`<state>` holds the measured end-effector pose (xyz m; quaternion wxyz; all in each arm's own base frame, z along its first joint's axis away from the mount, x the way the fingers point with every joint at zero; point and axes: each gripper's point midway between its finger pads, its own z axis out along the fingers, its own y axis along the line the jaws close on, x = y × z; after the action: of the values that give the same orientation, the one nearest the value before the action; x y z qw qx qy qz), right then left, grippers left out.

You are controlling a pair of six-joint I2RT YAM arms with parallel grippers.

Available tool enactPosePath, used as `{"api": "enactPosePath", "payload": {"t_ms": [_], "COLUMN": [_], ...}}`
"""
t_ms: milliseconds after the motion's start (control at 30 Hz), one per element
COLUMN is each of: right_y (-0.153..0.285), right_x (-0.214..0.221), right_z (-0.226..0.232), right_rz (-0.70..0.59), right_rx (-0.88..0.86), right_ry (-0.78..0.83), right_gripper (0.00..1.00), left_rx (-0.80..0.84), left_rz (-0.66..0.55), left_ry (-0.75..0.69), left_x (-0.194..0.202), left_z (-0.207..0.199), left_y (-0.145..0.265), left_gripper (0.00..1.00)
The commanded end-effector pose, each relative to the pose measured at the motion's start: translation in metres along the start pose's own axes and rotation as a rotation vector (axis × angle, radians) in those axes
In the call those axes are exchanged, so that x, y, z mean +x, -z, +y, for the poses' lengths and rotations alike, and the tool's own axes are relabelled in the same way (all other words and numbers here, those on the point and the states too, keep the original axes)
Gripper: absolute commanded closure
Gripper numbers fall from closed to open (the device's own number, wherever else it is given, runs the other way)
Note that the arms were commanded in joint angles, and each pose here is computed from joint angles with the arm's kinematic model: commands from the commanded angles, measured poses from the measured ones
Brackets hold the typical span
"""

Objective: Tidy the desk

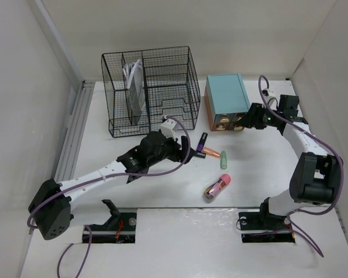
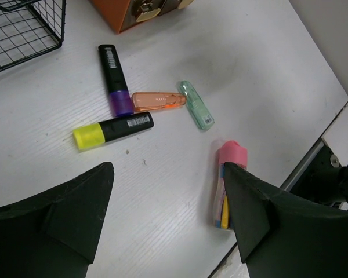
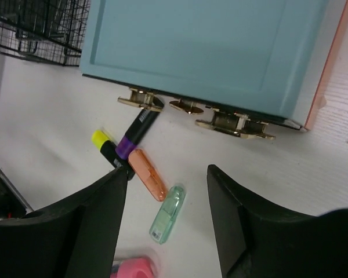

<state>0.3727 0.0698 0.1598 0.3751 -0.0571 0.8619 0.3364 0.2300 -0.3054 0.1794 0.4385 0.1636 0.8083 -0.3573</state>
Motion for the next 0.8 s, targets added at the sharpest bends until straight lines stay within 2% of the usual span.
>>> {"api": "enactPosePath", "payload": {"t_ms": [0,367,767], "right_y": [-0.005,-0.02,-0.034], "right_x": [-0.027,-0.038,-0.035], "right_z": [0.002,-0.033,-0.05], "right_rz": [-0.077,-0.084,-0.122], "right_rx": [-0.043,0.036,0.059], "right_ry": [-0.039,-0.112,-0.175], "right_gripper": [0.37,0.29,0.3], "left_rx": [0.011,0.027,0.027], "left_rz": [-0.07,-0.083,-0.083], "left_ry": [-0.023,-0.023,-0.023], "left_x": [-0.016,-0.021,-0.021], "left_z": [-0.004,-0.008,-0.008], "left_y": [0.008,0.014,0.014], "left_gripper": [0.26,0.25,0.25]}}
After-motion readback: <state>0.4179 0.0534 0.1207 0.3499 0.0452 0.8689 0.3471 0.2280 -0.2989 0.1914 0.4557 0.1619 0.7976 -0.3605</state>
